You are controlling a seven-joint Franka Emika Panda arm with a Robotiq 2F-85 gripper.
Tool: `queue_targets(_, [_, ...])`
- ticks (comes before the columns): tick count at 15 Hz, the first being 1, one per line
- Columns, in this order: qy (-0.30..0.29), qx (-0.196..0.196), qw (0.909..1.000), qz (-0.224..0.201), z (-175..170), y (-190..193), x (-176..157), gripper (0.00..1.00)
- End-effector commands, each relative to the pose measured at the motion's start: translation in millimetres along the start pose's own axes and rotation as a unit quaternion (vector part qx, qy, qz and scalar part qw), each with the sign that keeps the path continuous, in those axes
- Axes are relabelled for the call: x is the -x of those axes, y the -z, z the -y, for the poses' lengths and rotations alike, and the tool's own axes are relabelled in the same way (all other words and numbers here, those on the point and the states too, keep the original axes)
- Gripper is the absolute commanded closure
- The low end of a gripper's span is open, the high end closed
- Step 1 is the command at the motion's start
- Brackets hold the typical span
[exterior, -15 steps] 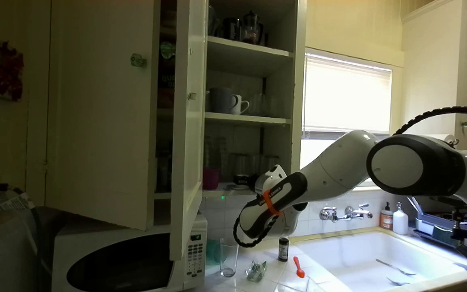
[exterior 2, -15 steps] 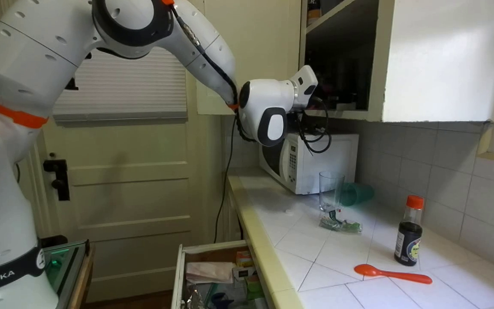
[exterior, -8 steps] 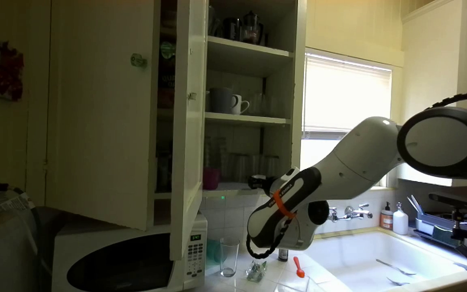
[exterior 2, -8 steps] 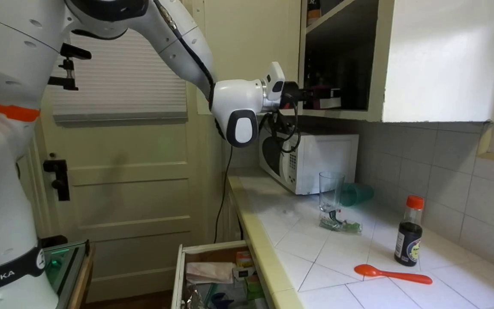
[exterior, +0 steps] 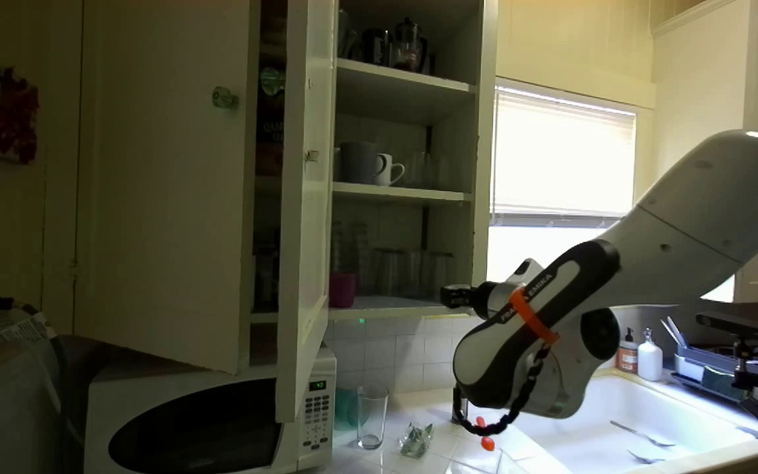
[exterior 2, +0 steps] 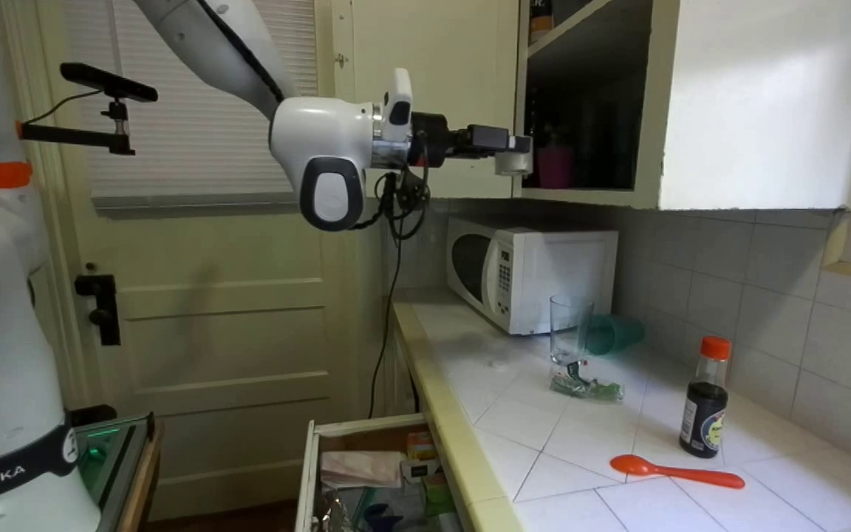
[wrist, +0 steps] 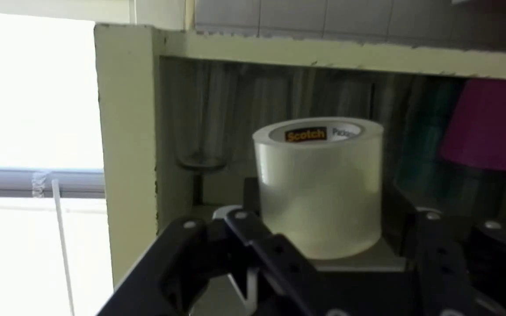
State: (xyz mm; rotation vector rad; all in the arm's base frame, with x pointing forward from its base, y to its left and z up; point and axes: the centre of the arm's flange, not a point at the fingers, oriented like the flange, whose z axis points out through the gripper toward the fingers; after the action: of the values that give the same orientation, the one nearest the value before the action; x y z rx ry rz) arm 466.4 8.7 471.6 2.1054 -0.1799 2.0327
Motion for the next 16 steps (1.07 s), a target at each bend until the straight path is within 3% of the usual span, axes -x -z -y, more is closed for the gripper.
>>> queue_targets(1, [-0.019,-0.041,0.9953,0.086,-16.1,71.5,9.0,0.61])
queue_targets(5, [-0.029,-0.086,0.9792,0.182,-17.3,100.7,45.3,0.61])
queue_targets(9, [-0.038,-0.147,0.9474,0.281,-1.1,92.1,62.1,0.61])
queue_targets(13, [-0.043,-0.204,0.9017,0.378,6.1,85.3,81.7,0.61])
queue_targets(16, [-0.027,-0.233,0.8568,0.459,-3.4,88.9,92.7,0.61])
